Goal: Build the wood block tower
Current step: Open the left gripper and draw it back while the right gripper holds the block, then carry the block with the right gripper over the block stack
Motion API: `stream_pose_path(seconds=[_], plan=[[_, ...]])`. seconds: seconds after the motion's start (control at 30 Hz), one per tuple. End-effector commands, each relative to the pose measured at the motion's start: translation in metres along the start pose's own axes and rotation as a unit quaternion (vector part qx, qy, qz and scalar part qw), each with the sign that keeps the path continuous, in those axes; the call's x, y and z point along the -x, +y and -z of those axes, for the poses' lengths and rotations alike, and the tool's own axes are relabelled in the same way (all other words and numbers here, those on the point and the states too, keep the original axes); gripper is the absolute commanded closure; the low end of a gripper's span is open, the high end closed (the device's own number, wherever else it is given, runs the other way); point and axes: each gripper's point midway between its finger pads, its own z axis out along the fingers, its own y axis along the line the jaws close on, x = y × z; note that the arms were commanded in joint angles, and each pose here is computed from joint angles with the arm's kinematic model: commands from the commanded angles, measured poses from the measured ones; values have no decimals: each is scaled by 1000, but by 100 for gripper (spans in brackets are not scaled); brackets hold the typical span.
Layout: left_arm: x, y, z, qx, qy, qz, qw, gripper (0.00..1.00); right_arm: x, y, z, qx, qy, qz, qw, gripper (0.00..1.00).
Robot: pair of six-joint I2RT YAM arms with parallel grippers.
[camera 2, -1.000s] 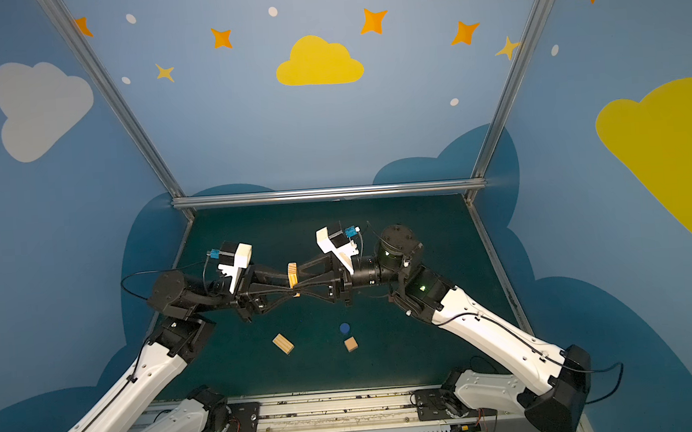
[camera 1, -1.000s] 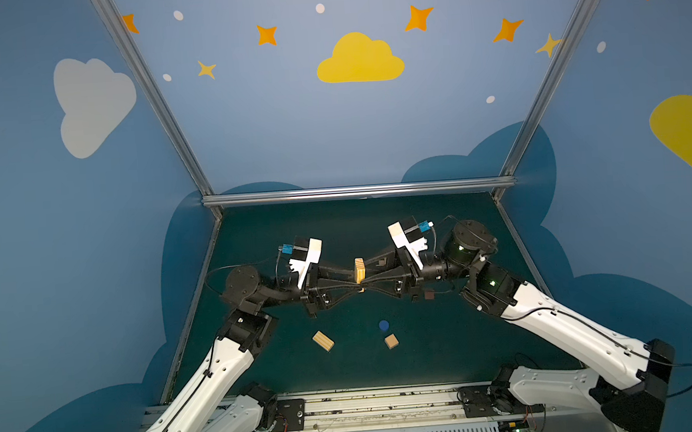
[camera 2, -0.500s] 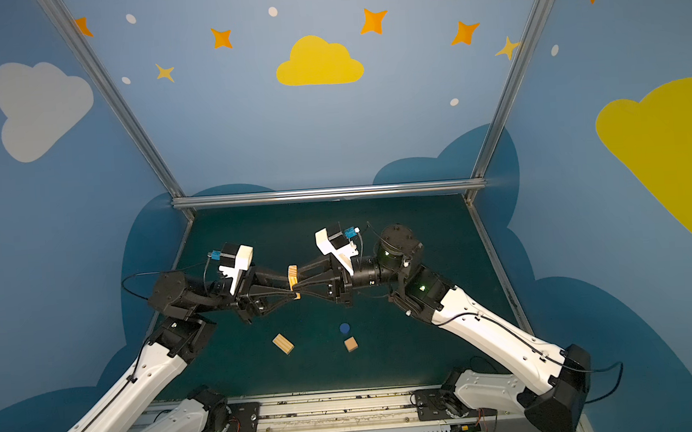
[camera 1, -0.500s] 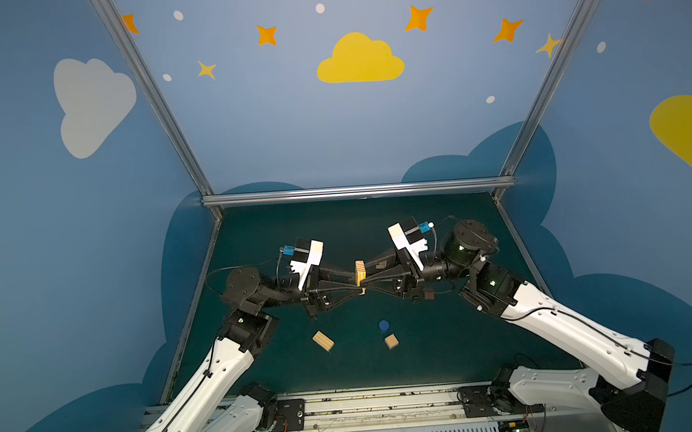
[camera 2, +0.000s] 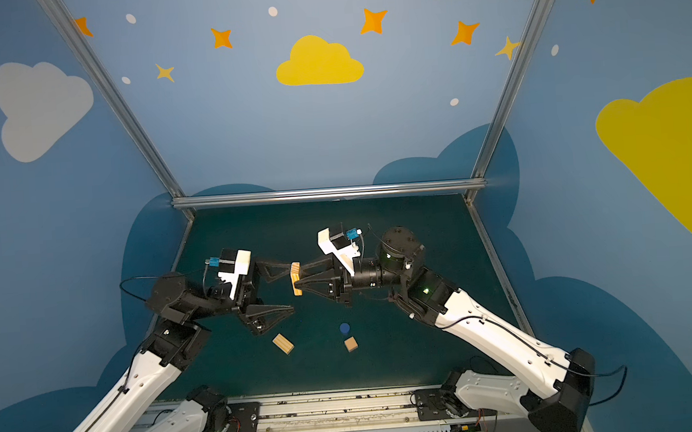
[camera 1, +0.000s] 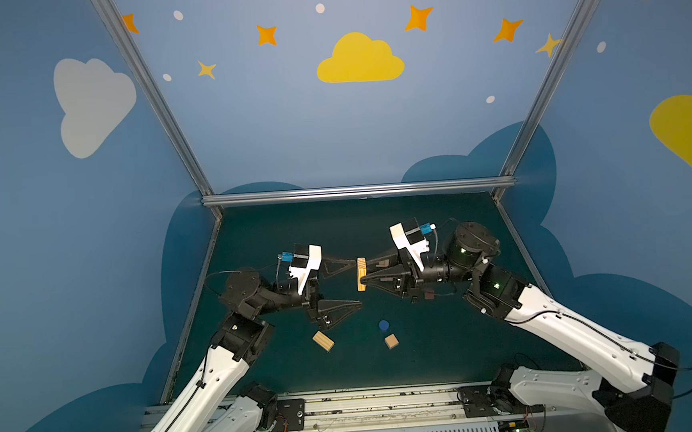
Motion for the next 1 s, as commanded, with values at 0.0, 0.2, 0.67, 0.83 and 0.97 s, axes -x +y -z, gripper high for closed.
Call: stream_pose_path(seconds=[0.0, 0.2, 0.67, 0.83, 0.97], plan=[[-2, 11, 4, 38, 1, -18, 999, 0, 6, -6, 9, -45, -8, 31, 998, 100], [6, 30, 16, 104, -12, -33, 994, 0, 6, -21, 23, -119, 2, 56, 991, 100], [3, 126, 60, 337, -24, 38, 941, 0, -48, -74, 63, -283, 178, 110, 936, 100], [-8, 149, 66, 370, -10, 65, 927, 0, -70, -84, 70, -297, 237, 118, 917, 100], [-18, 165, 73, 396, 3, 92, 913, 0, -80, -92, 79, -313, 276, 151, 896, 100]])
